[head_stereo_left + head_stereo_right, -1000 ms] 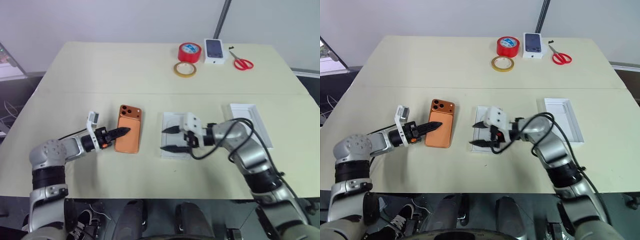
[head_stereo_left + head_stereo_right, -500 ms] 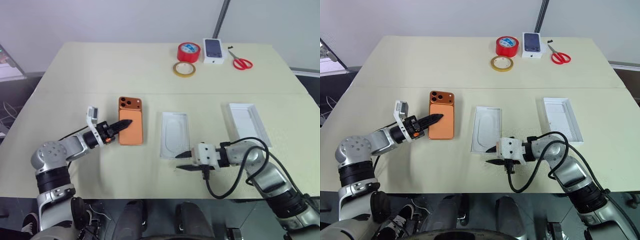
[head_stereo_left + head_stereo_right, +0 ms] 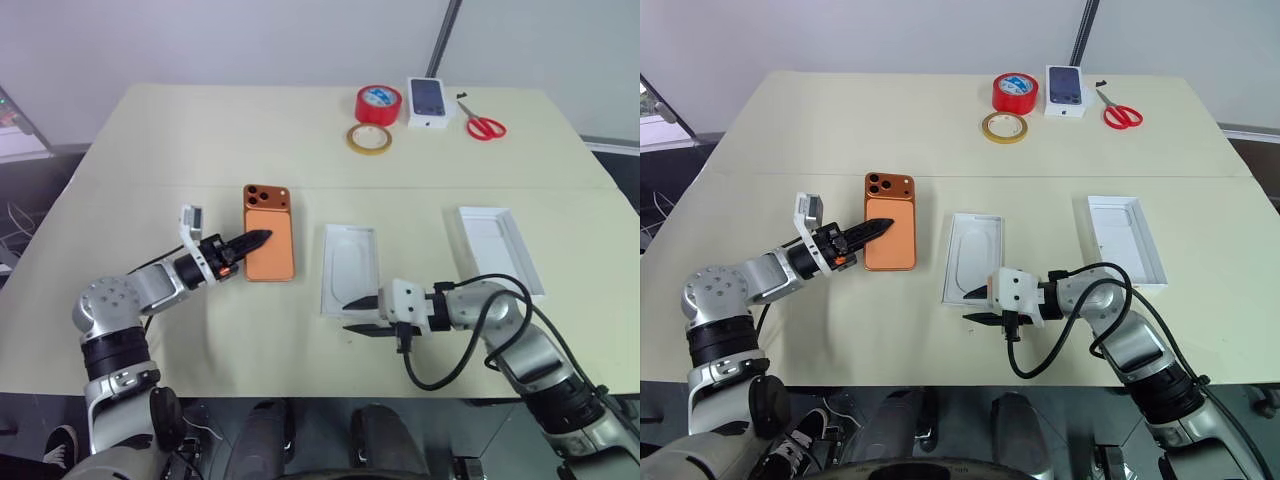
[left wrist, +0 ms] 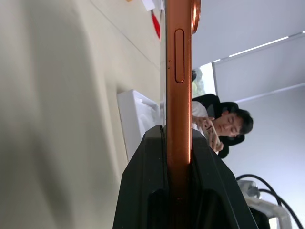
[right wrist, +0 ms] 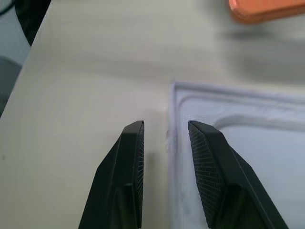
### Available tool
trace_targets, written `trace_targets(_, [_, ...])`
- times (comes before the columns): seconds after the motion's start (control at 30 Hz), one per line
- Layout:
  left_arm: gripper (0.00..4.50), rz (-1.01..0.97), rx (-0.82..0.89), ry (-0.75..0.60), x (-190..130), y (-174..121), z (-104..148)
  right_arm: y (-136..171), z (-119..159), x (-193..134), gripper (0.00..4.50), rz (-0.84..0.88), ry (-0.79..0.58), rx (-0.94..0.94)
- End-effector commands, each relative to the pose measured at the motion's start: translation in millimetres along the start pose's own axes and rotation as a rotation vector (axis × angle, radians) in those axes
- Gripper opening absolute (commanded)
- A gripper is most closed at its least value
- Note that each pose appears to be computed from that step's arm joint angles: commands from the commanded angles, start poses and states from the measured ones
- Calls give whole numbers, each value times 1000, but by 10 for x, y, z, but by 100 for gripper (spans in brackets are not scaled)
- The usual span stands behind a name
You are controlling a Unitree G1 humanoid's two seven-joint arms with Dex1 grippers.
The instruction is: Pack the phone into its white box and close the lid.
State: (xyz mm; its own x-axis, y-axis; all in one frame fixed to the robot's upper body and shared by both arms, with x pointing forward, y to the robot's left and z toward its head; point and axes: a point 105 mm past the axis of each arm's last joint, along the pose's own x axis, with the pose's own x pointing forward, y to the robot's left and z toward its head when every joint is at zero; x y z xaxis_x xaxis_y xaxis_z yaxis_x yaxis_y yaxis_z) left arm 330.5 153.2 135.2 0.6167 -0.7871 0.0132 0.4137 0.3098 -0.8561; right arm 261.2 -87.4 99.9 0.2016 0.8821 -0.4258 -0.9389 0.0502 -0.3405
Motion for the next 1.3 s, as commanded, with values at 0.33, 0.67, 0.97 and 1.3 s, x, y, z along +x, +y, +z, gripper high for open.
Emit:
trace_targets(0.33, [0, -53, 55, 6, 43, -159, -29, 28, -91, 6, 13, 18, 68, -73])
trace_targets(0.67, [0, -112, 75, 16, 188, -347, -6, -25, 97, 10, 6, -10, -1, -60])
trace_targets(0.97, [0, -162, 42, 32, 403, -458, -116, -132, 208, 254, 6, -75, -11, -28])
trace_targets(1.3, [0, -149, -36, 68, 496, -362, -342, -111, 343, 111, 348, -67, -77, -8])
